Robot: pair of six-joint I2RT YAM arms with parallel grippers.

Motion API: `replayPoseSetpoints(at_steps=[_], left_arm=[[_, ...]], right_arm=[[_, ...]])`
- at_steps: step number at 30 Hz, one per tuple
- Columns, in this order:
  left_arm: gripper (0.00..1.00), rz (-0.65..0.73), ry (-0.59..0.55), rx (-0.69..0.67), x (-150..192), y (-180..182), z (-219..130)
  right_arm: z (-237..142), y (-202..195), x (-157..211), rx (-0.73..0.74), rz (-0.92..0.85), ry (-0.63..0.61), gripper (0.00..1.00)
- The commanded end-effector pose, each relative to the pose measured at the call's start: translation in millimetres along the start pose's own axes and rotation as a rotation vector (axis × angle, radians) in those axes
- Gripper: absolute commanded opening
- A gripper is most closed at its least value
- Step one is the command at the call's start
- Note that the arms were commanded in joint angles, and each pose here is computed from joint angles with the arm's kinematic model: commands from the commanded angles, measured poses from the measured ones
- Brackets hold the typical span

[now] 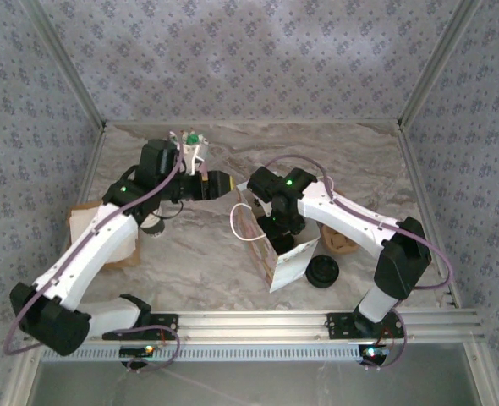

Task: Pack the takeout coffee

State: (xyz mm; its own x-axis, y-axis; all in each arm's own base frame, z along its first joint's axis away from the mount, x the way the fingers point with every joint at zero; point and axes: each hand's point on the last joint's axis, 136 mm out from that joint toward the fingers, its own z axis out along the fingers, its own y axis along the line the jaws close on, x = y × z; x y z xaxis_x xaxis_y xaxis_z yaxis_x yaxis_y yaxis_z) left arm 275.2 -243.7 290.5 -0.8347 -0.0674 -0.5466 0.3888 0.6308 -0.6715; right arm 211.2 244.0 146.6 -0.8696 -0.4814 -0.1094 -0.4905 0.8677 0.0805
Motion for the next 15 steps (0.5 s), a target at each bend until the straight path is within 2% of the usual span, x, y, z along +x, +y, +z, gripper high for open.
replayPoseSetpoints(at_steps=[1, 11, 15], left_arm=[[0.68, 0.031, 0.077, 0.101, -2, -17, 2], [0.58, 0.014, 0.176, 0.155, 0, -14, 24], [0.57, 0.005, 0.188, 0.151, 2, -10, 29]], right_arm=[[-6, 1, 1, -0.007, -0.011, -0.017, 0.71], [-5, 2, 0, -0.014, -0.011, -0.014, 0.71], [-4, 3, 0, -0.014, -0.01, -0.012, 0.71]])
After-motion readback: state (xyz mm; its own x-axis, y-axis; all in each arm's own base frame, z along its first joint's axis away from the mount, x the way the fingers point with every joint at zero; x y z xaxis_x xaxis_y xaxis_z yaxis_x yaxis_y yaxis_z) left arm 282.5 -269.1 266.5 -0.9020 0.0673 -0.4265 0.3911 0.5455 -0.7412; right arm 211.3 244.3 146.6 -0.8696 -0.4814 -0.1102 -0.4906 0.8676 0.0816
